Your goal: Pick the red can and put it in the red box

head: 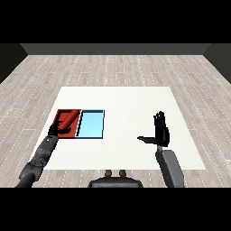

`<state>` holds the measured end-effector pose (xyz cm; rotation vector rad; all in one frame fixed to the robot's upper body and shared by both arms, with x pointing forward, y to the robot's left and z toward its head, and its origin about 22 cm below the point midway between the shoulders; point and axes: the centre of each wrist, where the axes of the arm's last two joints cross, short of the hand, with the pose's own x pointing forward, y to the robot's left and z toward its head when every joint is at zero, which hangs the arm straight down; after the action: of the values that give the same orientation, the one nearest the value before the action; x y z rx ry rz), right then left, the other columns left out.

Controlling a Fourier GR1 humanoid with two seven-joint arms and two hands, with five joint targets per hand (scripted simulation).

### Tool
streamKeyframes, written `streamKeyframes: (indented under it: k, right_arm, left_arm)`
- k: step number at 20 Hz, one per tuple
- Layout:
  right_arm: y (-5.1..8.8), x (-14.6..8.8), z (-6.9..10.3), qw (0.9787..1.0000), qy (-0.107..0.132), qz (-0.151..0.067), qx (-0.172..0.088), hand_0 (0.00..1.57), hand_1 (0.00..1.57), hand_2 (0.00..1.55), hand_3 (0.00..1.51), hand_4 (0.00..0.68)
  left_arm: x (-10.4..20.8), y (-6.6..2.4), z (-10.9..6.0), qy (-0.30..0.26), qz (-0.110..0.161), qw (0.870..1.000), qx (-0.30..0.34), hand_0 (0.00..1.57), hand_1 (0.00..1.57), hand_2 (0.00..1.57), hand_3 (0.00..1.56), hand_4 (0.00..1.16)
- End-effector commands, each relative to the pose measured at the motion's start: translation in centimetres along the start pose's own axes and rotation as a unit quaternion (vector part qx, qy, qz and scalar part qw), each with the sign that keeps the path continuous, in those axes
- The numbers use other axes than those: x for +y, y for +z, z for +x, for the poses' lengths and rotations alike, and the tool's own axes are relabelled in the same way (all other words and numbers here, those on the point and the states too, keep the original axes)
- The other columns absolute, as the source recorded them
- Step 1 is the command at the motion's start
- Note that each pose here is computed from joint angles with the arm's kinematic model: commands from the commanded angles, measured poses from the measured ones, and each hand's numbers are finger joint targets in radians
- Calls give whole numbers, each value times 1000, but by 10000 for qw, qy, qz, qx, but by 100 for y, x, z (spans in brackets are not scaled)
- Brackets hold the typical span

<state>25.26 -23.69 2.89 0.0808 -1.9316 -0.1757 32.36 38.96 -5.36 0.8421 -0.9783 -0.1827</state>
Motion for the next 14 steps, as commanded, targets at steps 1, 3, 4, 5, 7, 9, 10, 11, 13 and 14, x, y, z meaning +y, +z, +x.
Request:
streamKeyframes:
  k: [1,3,4,5,7,9,10,11,13,14]
  right_arm:
    - [41,109,-50,10000,-31,-40,-13,0,0,0,0,0]
    - [-41,-74,-50,9999,-122,36,-65,0,0,0,0,0]
    - [-148,-11,-47,9999,-33,-44,-103,0,0,0,0,0]
    - [27,-108,-99,9999,-97,3,-63,0,0,0,0,0]
    - [-109,-80,-140,9999,-102,74,-89,0,0,0,0,0]
    - [58,-97,-82,9997,-190,15,-138,0,0,0,0,0]
    - [-69,-39,-146,9998,-158,85,-33,0,0,0,0,0]
    - [-24,20,-29,9993,-252,106,-260,0,0,0,0,0]
    - [-15,32,-98,9993,-294,208,-110,0,0,0,0,0]
    - [-87,-51,-65,9995,-255,112,-145,0,0,0,0,0]
  left_arm:
    - [-57,-1,-50,-212,-620,9977,143,258,258,572,499,642]
    - [89,-21,-178,-768,-828,9930,352,0,0,0,0,197]
    - [-19,-4,-125,-721,-816,9935,319,0,0,0,0,0]
    - [86,-54,-74,-575,-616,9959,342,0,0,0,0,0]
    - [98,-84,36,-57,-336,9992,220,0,0,0,0,0]
    - [118,-85,63,1012,-181,9942,-312,0,0,0,0,0]
    - [57,-92,227,1485,21,9863,-713,0,0,0,0,0]
    - [129,-141,474,2243,-81,9676,-1154,0,0,0,0,0]
    - [218,-155,536,2770,-134,9414,-1922,1022,1022,959,0,0]
    - [193,-138,559,3104,-186,9228,-2274,470,470,470,0,0]
